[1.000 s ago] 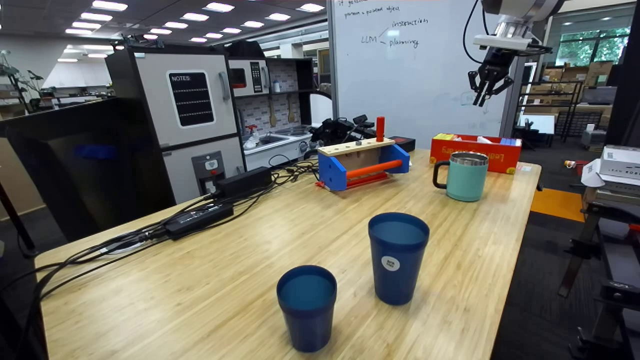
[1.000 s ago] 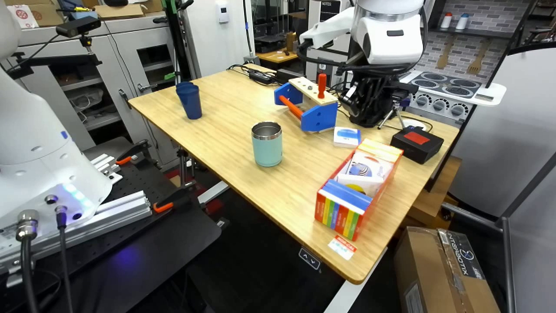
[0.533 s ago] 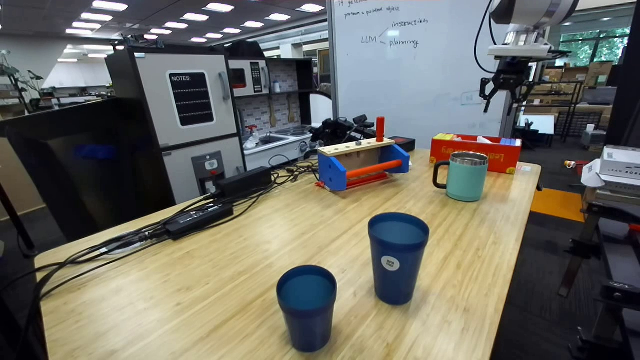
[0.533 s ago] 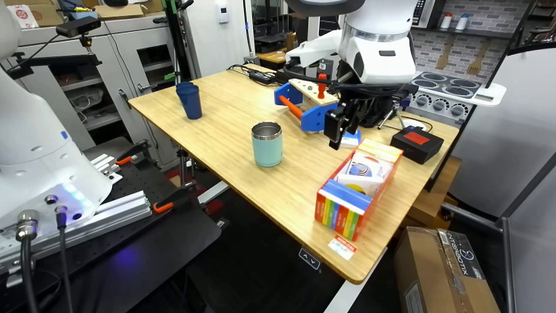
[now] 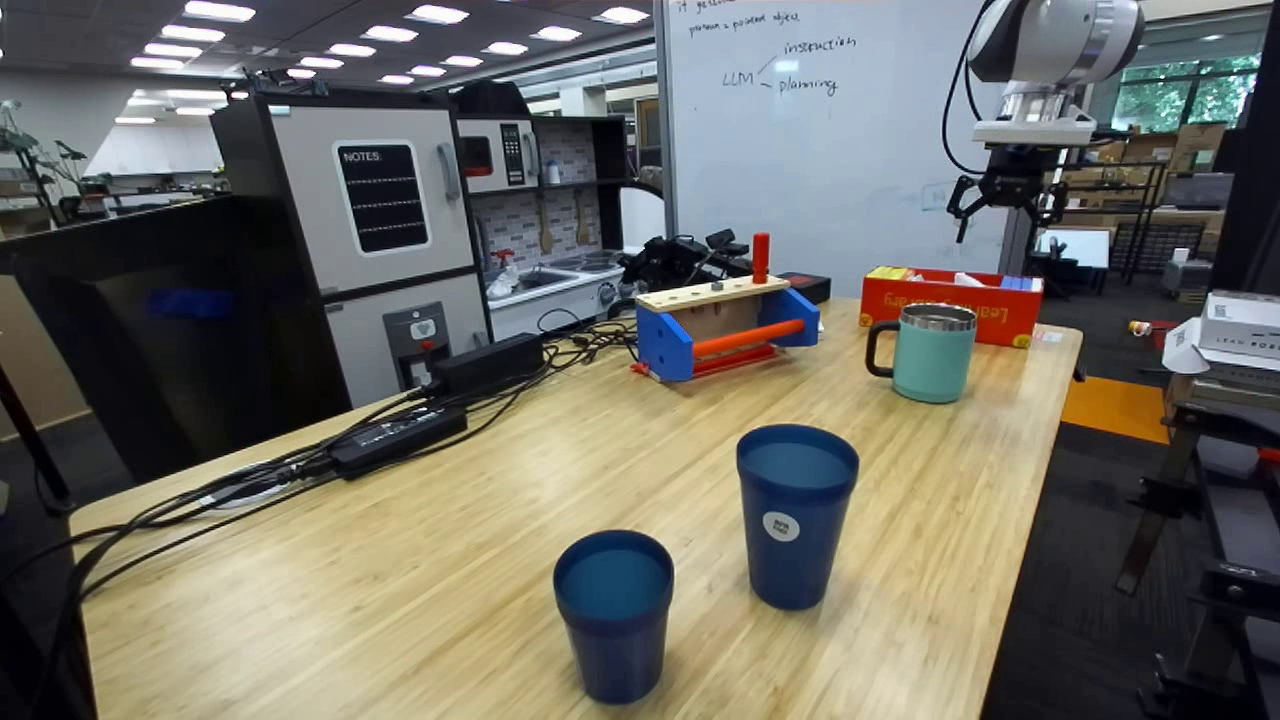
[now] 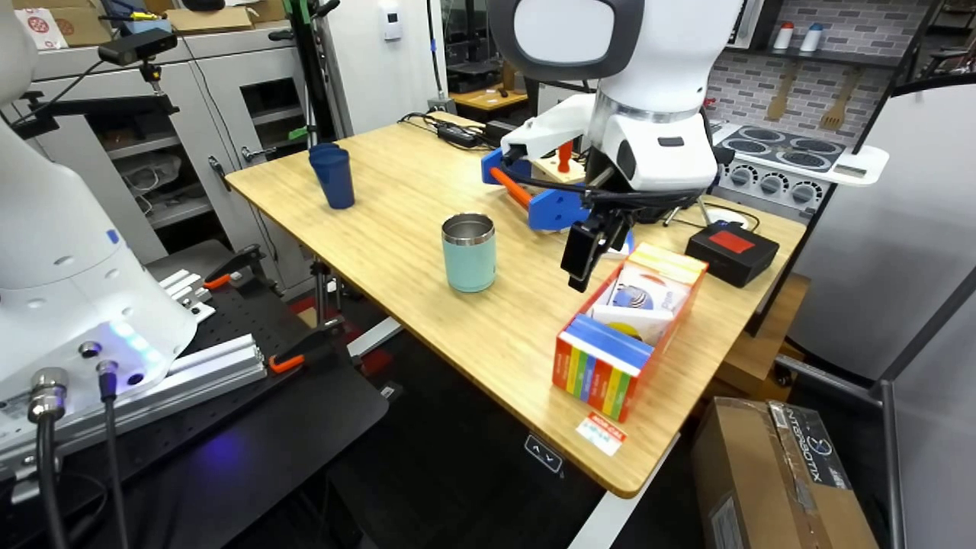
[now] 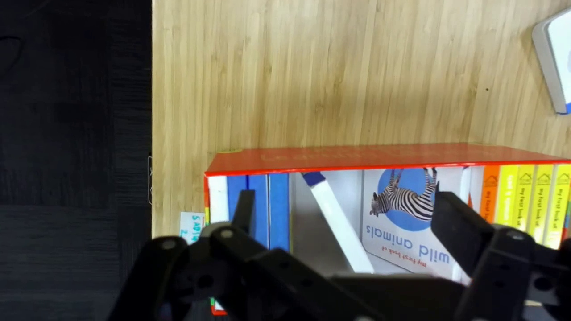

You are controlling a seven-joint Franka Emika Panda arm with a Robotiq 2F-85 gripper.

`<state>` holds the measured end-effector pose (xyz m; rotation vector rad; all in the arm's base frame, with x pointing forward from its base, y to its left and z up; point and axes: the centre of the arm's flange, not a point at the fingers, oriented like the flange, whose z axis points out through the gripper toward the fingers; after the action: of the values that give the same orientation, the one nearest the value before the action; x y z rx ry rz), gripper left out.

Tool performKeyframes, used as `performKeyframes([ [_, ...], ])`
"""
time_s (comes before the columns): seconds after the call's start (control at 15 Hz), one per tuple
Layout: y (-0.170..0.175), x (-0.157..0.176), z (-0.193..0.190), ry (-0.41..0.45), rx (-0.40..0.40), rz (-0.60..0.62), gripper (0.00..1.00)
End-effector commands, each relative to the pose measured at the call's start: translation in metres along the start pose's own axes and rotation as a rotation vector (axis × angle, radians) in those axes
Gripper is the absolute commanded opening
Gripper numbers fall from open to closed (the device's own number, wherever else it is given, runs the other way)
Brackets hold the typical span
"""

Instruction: Pick the white object from the box and put it on the table

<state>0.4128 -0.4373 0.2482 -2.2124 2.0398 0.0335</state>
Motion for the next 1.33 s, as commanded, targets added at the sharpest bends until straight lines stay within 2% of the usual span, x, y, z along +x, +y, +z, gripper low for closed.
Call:
performKeyframes([
  [0.0, 0.001, 0.002, 0.003, 0.000, -0.004, -0.008, 1.00],
  [0.53, -0.003, 0.005, 0.001, 0.010, 0.001, -0.018, 1.00],
  [0.93, -0.020, 0.012, -0.009, 0.115, 0.076, -0.031, 1.00],
  [1.27, -0.026, 0.027, -0.001, 0.168, 0.045, -0.108, 1.00],
])
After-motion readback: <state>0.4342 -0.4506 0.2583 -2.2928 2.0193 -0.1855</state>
